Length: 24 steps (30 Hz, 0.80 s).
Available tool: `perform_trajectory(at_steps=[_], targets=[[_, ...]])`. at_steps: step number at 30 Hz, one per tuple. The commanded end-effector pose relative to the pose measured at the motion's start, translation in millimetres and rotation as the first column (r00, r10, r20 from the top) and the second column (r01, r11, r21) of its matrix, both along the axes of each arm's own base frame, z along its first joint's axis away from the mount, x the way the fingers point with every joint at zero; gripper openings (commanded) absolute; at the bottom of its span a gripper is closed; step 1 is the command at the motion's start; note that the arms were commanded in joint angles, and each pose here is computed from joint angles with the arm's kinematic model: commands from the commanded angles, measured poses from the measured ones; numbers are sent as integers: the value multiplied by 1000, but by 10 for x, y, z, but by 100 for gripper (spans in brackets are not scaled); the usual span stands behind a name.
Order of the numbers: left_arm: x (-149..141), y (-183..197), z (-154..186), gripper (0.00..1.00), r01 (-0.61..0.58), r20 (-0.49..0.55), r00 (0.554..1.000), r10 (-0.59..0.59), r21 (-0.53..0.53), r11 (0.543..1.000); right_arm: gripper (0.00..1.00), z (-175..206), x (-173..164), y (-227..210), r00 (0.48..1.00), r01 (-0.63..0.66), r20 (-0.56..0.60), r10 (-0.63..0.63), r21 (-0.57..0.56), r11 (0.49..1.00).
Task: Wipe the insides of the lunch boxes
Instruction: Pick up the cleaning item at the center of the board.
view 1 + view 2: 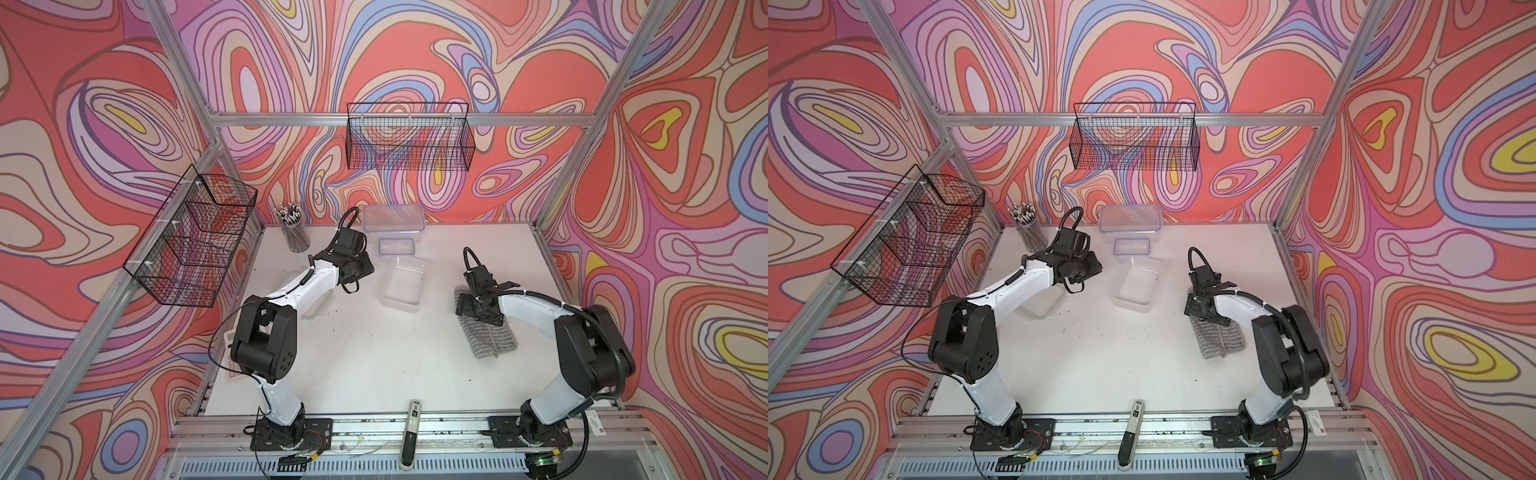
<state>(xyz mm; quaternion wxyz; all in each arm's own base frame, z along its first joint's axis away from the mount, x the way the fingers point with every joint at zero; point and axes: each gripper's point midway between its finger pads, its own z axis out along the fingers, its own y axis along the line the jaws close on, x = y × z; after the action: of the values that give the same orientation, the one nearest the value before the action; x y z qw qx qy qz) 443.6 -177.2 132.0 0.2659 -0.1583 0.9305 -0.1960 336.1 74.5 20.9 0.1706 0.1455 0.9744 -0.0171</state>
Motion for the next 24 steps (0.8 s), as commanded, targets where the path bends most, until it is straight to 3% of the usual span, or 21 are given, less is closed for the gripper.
perform_trajectory(at_steps=[1, 3, 5, 9, 10, 11, 17, 24], targets=[[-46, -168, -92, 45, 141, -18, 990, -141, -20, 990, 97, -62, 146, 75, 1000, -3, 10, 2, 44, 999], [0, -214, -88, 45, 169, 12, 986, -169, -18, 985, 91, -133, 148, 118, 1000, -5, -5, 5, 66, 998], [68, -214, -108, 45, 183, 31, 983, -183, 6, 983, 76, -222, 134, 158, 1000, -8, -30, 11, 84, 996], [154, -261, -182, 44, 226, 6, 974, -227, 36, 973, 19, -167, 128, 152, 1000, -7, -24, 9, 84, 996], [172, -292, -190, 44, 242, 3, 970, -242, 30, 970, 6, -47, 152, 141, 1000, -9, 4, 9, 80, 997], [182, -335, -213, 44, 260, 2, 966, -260, 16, 966, 0, 26, 167, 125, 1000, -9, 19, 8, 73, 997], [236, -488, -314, 43, 305, 17, 952, -305, -46, 951, 0, 691, 321, 255, 983, -90, 169, 69, 118, 989], [235, -631, -420, 41, 340, 19, 940, -340, -96, 935, 0, 1574, 532, 787, 898, -286, 393, 200, 175, 942]])
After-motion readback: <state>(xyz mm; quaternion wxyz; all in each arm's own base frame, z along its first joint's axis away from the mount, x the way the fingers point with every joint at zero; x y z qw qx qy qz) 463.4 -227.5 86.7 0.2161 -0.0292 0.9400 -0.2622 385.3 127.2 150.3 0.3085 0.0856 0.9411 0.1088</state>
